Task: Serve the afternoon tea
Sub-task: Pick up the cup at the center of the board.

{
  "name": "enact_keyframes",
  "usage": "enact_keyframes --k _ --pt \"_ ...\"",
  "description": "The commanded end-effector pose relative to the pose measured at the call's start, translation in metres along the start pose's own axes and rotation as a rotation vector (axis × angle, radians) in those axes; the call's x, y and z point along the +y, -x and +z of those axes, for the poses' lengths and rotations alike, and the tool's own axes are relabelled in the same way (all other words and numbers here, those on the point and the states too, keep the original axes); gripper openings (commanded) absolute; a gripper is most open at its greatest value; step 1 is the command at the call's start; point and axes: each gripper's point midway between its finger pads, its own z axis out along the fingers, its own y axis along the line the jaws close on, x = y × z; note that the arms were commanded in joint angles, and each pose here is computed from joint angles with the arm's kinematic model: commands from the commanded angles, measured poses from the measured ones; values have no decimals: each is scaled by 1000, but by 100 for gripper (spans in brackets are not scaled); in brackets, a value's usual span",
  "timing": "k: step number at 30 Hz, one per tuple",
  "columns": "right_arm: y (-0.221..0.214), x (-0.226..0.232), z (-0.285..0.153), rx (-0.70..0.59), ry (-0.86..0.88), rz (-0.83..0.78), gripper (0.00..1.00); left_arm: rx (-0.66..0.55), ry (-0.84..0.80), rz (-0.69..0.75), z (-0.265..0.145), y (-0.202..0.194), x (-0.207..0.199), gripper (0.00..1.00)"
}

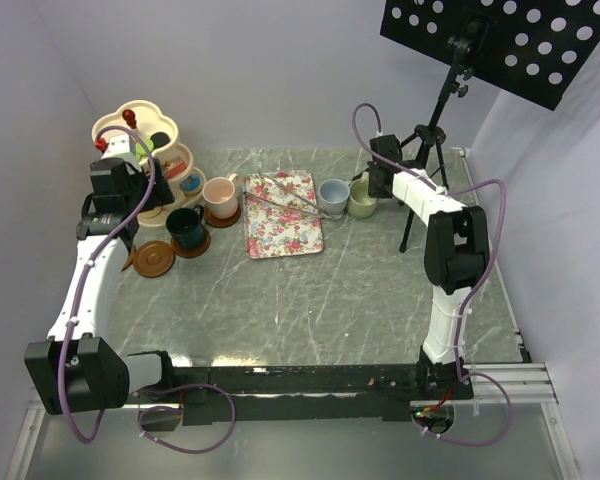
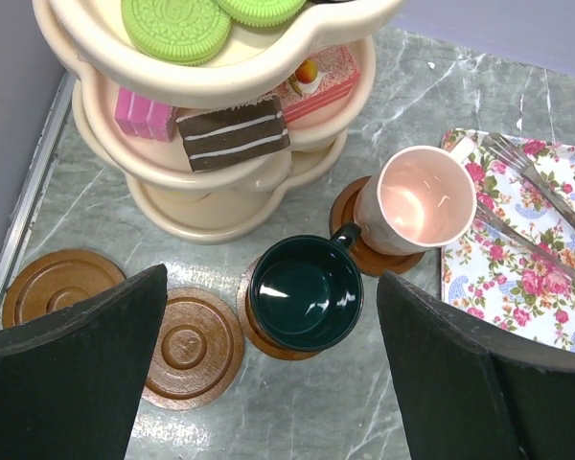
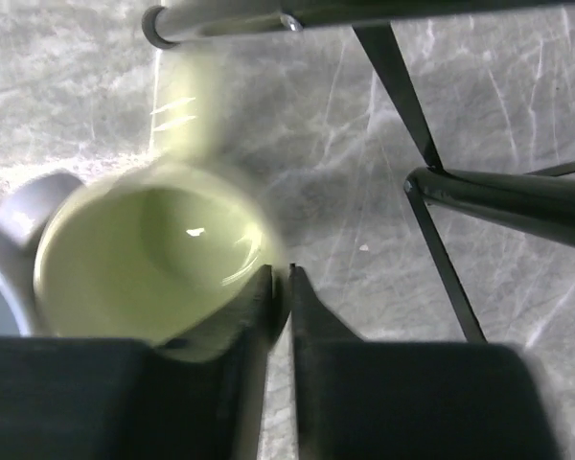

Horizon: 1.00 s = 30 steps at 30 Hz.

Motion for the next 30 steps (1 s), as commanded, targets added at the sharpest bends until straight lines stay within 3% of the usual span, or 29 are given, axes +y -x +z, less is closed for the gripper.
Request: enact_keyframes --k 1,3,8,15,21,30 --pt "5 -7 -7 -9 -20 44 5 -72 0 -15 -15 21 -2 94" --pt "7 -8 -14 -22 -20 61 0 -93 -3 -20 -18 30 -5 93" --pt "12 -14 -33 -49 -31 100 0 -132 -38 -8 -23 48 -31 93" --pt "11 -22 -75 -103 -20 178 0 -137 -218 -75 -33 57 -132 91" --pt "6 -17 -118 -151 54 227 0 -44 -474 -210 -42 40 -230 92" --pt "-1 37 -182 -205 228 217 0 144 -768 -107 -71 -16 -350 94"
